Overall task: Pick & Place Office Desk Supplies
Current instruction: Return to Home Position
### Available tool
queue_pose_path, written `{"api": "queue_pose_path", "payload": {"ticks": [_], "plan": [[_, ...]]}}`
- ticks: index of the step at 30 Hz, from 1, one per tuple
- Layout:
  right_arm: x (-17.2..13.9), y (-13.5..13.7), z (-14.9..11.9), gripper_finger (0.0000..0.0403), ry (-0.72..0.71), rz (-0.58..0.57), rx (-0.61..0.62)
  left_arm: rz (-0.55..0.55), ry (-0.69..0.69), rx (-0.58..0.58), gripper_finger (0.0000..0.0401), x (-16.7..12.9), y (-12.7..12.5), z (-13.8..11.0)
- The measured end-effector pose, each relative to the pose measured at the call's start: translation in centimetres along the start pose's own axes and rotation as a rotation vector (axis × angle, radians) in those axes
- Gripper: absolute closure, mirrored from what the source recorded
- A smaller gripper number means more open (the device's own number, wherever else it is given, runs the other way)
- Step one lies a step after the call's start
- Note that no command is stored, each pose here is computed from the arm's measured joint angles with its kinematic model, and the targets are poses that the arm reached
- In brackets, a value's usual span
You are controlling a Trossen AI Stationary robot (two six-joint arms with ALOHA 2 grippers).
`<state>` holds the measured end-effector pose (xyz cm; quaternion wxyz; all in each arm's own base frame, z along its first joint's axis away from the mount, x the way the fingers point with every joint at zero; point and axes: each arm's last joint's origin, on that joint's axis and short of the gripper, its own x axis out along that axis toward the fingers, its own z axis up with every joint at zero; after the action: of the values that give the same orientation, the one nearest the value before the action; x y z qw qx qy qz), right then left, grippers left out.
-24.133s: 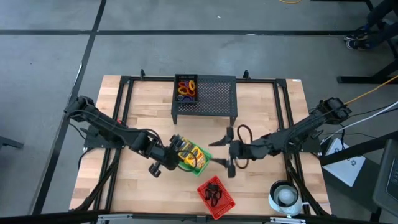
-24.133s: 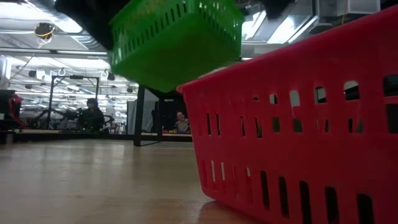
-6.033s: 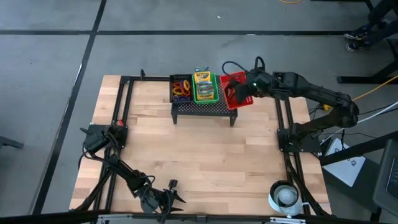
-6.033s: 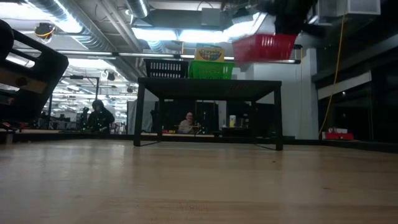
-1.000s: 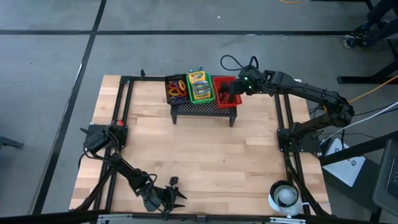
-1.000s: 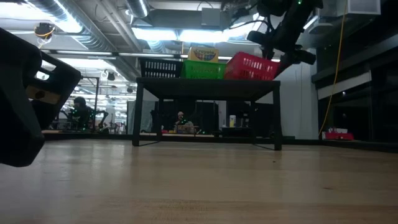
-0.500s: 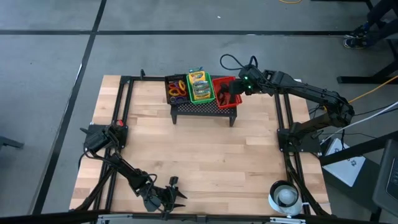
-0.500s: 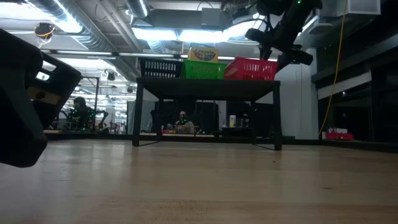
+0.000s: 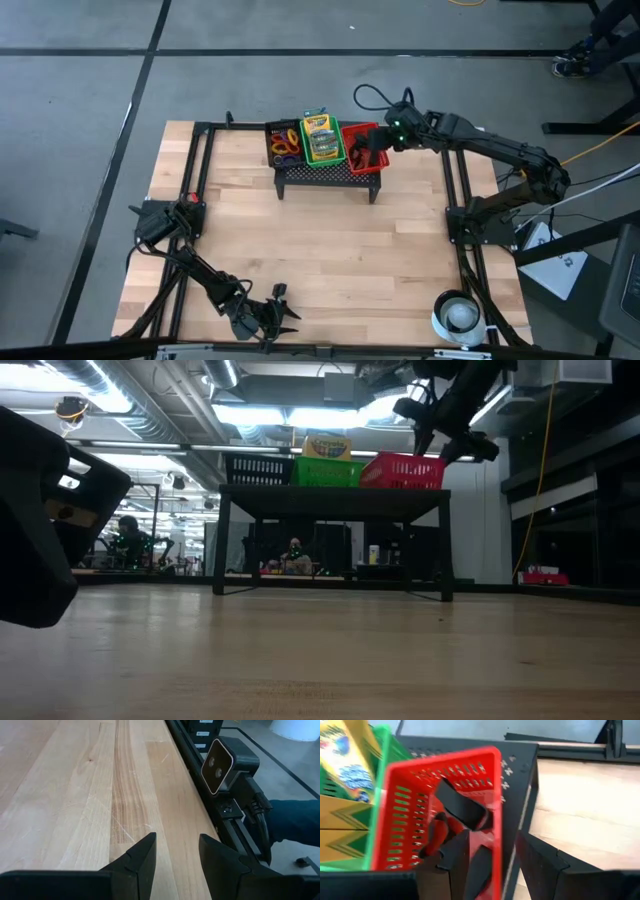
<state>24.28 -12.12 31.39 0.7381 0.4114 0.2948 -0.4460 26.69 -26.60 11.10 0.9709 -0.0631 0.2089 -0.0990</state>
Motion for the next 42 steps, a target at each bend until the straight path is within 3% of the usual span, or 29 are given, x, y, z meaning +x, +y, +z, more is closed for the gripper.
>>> {"api": "queue_pose_path", "payload": {"ticks": [8,16,23,28,32,35,39,42], "plan": [[-2.7,1.2,1.6,0.0243,-0.049,0.058,-0.016,0.000,0.000,0.000,0.0258,0.0,0.0,0.0],[-7.4,1.7,2.6,0.0243,-0.083,-0.012,-0.068,0.000,0.000,-0.001,0.0258,0.0,0.0,0.0],[-13.3,3.7,2.7,0.0243,-0.290,0.077,-0.227,0.026,-0.013,-0.030,0.0258,0.1,0.2,0.1],[-17.7,4.4,-0.4,0.0243,-0.359,0.225,-0.389,0.048,-0.011,-0.013,0.0258,0.1,0.4,0.1],[-20.3,4.5,-3.0,0.0243,-0.417,0.294,-0.472,-0.083,0.069,0.009,0.0258,0.7,1.4,0.9],[-22.1,4.4,-4.9,0.0243,-0.464,0.338,-0.524,-0.161,0.040,0.021,0.0258,0.6,1.9,3.4],[-23.6,4.4,-7.2,0.0243,-0.501,0.379,-0.660,-0.099,-0.027,0.156,0.0258,-0.8,2.4,7.1],[-24.5,4.2,-8.5,0.0243,-0.518,0.415,-0.714,-0.082,-0.055,0.193,0.0258,-2.4,3.3,9.7]]}}
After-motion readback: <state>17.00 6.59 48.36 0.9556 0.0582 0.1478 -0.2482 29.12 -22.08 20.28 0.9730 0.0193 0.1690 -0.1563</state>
